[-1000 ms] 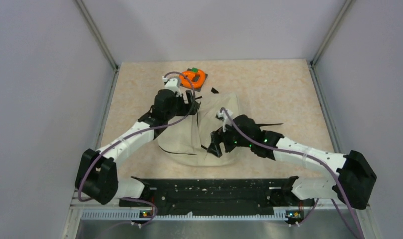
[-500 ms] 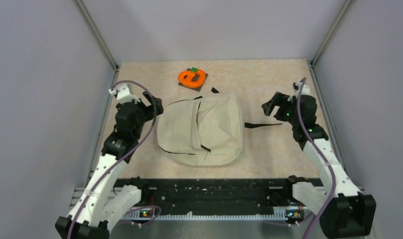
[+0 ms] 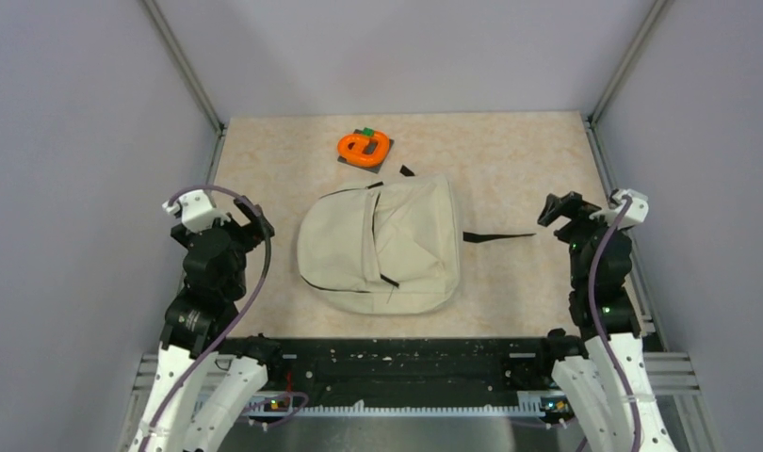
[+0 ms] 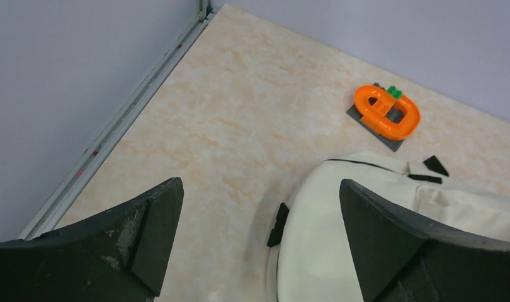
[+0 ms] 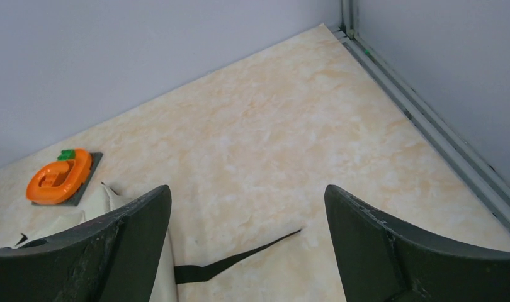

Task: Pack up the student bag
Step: Reset both arms

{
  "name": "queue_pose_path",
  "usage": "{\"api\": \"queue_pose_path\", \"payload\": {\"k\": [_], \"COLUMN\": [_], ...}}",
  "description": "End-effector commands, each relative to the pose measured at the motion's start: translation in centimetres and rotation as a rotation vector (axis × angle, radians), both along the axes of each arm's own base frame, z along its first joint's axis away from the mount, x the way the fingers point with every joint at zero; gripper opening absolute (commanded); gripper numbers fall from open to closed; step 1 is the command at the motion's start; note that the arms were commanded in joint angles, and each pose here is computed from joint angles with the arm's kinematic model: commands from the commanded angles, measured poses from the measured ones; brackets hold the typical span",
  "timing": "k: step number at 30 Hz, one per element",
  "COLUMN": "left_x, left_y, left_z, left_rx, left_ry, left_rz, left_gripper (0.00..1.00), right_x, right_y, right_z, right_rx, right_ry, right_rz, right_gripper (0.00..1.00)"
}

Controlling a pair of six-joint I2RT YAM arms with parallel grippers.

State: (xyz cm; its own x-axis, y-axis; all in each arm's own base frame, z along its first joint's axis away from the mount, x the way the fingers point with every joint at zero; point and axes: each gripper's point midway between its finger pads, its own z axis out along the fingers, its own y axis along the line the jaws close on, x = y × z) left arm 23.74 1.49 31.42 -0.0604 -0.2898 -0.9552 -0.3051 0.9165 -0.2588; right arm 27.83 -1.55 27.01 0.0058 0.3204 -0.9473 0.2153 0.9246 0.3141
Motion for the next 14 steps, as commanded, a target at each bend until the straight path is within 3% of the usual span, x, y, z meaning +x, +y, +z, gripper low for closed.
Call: {"api": "queue_pose_path", "payload": {"k": [1,14], "left_x": [-0.31,-0.63], "left_y": [0.73,1.06], "left_z": [-0.42,-0.40], "left_rx": [0.037,0.050], "left_ry": [0.001,0.012], "left_rz": [0.025,0.036], "left_gripper": [0.98,0.98], "right_x": [-1.06,-0.68], "right_y": [-1.54,-1.21], "right_z": [0.38,0.37], "right_rx": [-0.039,-0.055], "right_ry": [-0.063,-0.049], "right_rz": [-0.075,-0.052], "right_gripper": [0.89,0.90]}}
